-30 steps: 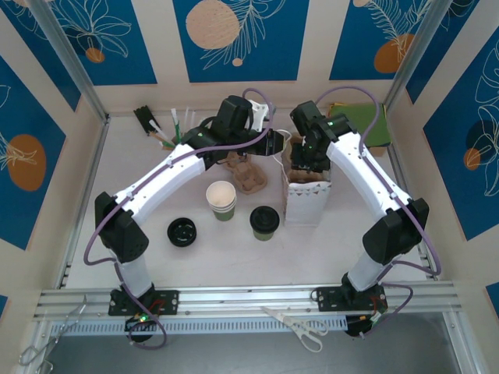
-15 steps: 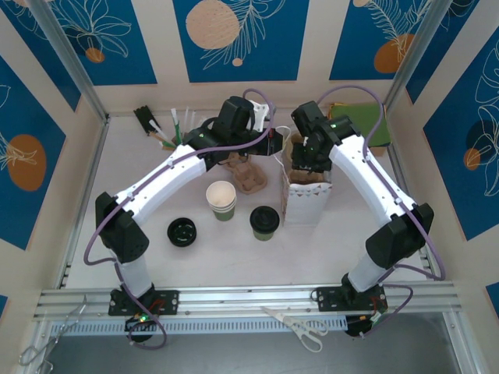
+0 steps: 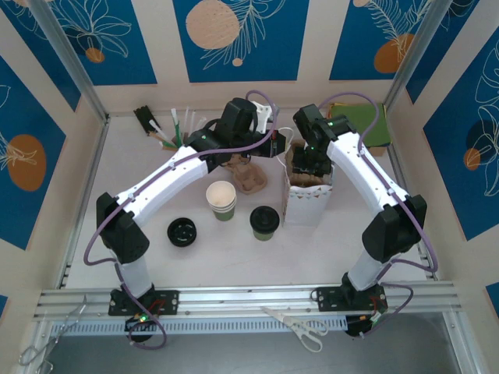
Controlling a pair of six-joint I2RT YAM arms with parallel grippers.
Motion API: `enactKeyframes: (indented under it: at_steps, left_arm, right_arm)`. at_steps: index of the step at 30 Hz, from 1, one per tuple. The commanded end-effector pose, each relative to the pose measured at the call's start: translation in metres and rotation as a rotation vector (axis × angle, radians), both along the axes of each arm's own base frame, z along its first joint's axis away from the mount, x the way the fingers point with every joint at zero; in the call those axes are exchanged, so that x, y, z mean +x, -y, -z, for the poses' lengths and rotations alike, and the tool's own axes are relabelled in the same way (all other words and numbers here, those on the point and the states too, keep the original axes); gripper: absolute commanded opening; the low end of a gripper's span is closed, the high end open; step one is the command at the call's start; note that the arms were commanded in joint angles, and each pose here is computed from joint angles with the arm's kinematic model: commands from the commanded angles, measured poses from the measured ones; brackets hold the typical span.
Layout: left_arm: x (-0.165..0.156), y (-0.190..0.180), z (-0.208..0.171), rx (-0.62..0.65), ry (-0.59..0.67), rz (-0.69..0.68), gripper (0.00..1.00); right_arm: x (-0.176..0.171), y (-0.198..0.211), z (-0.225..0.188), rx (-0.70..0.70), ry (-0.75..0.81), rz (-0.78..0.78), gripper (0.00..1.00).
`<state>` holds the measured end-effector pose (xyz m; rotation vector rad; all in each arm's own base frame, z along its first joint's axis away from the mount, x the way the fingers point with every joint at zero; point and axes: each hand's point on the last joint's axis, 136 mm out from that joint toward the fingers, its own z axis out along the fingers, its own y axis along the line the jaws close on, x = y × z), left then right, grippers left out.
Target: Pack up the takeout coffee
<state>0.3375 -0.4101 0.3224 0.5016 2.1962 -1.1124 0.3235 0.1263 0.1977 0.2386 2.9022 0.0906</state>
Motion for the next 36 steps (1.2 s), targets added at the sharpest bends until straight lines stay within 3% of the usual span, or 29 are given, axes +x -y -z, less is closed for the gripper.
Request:
enactKeyframes:
  at_steps: [1,16,18,24,36]
  left_arm:
    - [-0.007,0.002,-0.017,-0.036,0.027,0.000,0.05]
    - [-0.008,0.003,-0.015,-0.036,0.027,0.003,0.06]
    - [-0.008,0.003,-0.015,-0.036,0.026,0.003,0.08]
    - [-0.008,0.004,-0.013,-0.035,0.021,0.006,0.09]
    - [-0.009,0.002,-0.009,-0.022,0.019,0.003,0.09]
  right_arm:
    - [-0.008,0.002,0.010,0.001,-0.075,-0.006,0.36]
    - [-0.007,0.001,0.019,0.013,-0.107,-0.006,0.36]
    - [-0.007,0.001,0.018,0.016,-0.104,-0.004,0.46]
    - [-0.006,0.001,0.013,0.023,-0.090,0.000,0.52]
    - [-0.005,-0.001,-0.007,0.039,-0.039,-0.006,0.56]
